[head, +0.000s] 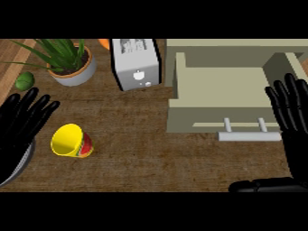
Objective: Pick up the cup, place it into the drawer and close the drawer
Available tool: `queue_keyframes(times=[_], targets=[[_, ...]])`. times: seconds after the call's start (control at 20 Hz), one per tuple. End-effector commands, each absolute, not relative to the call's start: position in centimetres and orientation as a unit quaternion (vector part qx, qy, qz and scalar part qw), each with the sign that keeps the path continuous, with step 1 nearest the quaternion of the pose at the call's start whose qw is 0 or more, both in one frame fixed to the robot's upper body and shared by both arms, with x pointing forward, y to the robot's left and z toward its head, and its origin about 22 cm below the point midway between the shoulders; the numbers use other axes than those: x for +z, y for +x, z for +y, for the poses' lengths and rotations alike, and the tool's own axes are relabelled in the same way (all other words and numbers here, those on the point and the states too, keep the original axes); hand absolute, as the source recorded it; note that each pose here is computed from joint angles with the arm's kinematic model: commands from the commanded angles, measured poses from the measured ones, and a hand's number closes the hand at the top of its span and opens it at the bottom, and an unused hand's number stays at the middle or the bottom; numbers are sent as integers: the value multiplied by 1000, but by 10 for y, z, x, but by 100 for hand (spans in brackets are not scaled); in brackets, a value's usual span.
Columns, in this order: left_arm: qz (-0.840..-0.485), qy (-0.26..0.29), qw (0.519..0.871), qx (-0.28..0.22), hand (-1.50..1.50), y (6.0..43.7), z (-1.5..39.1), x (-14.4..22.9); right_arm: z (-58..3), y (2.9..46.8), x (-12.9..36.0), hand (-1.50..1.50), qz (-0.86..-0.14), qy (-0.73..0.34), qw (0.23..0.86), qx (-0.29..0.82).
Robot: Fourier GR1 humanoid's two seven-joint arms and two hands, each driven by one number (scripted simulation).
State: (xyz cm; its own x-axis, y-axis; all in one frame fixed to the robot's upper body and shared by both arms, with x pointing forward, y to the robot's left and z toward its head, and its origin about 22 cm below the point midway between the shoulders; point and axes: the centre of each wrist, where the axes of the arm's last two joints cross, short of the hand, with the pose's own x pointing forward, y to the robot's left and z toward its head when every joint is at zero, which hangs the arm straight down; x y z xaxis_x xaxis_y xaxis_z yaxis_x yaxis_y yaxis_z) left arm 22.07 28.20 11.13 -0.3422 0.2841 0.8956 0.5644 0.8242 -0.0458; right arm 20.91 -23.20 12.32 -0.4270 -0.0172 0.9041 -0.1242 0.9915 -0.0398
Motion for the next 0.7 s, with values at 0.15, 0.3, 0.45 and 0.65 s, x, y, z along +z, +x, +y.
queue_keyframes(times=[0.15, 0.3, 0.45, 0.65], targets=[[-787, -309, 514, -143, -150, 233, 320, 114, -225, 222, 137, -150, -839, 57, 539, 47], [-778, -322, 521, -138, -150, 219, 301, 99, -218, 223, 110, -150, -840, 58, 538, 50], [-778, -310, 530, -133, -150, 233, 310, 102, -231, 233, 125, -150, -839, 54, 539, 55], [-782, -299, 530, -134, -150, 241, 298, 105, -216, 239, 137, -150, -841, 59, 535, 54]])
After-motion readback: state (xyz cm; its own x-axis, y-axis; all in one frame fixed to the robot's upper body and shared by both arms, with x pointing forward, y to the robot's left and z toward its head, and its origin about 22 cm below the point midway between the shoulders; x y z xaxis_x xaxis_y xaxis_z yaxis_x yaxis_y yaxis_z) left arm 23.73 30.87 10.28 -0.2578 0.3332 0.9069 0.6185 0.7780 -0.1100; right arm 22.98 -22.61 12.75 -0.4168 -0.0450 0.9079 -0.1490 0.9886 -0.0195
